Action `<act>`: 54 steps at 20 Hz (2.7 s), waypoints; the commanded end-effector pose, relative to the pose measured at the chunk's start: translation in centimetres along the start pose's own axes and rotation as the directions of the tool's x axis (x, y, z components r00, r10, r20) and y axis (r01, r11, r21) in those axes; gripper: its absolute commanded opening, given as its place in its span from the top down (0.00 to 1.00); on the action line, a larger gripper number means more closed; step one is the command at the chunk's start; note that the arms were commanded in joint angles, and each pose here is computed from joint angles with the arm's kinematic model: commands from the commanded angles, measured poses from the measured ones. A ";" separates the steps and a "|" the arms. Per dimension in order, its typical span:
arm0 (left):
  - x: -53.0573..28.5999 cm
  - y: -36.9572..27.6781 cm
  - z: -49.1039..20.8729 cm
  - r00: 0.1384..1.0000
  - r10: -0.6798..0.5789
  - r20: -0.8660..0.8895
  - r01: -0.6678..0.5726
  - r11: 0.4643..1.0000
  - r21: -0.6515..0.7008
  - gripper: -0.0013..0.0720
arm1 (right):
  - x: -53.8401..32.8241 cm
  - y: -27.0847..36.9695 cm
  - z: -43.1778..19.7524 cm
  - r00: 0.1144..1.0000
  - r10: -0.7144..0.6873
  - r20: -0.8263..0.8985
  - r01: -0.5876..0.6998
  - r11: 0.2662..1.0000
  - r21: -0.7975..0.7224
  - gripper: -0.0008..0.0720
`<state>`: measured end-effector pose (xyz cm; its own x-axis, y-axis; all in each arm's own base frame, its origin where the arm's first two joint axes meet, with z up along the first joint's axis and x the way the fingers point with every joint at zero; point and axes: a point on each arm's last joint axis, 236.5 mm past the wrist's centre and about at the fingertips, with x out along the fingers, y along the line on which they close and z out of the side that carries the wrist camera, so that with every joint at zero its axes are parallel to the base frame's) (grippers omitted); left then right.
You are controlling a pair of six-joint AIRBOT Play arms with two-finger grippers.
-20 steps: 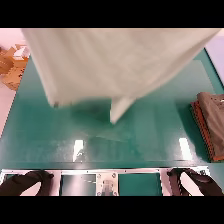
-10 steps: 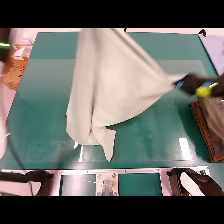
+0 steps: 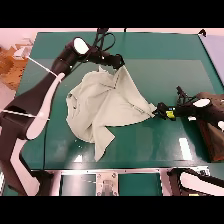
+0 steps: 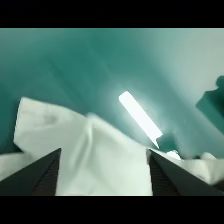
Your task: Fold the shirts.
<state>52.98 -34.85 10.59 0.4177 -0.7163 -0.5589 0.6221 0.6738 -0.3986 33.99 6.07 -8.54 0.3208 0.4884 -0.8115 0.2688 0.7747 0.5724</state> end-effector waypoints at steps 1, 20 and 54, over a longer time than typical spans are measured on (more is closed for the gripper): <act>-6.3 0.6 -0.3 0.996 -0.018 -0.092 0.006 0.992 -0.127 0.73 | -0.8 0.8 2.0 1.000 0.016 -0.001 -0.017 0.999 -0.043 0.96; -18.3 0.1 -38.4 0.802 -0.002 -0.598 -0.476 0.602 -0.641 0.09 | -3.5 3.3 4.5 0.998 0.062 0.016 -0.061 0.994 -0.087 0.96; -20.4 24.7 -24.3 0.919 0.326 -0.220 -0.387 0.646 -0.658 0.12 | -4.5 0.3 3.0 0.999 -0.030 0.023 0.028 0.995 0.091 0.54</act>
<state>43.07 0.93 -5.80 0.4376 -0.3774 -0.8161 -0.2110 0.8392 -0.5012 33.89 4.18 -4.59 0.2948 0.4757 -0.8287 0.3876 0.7332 0.5587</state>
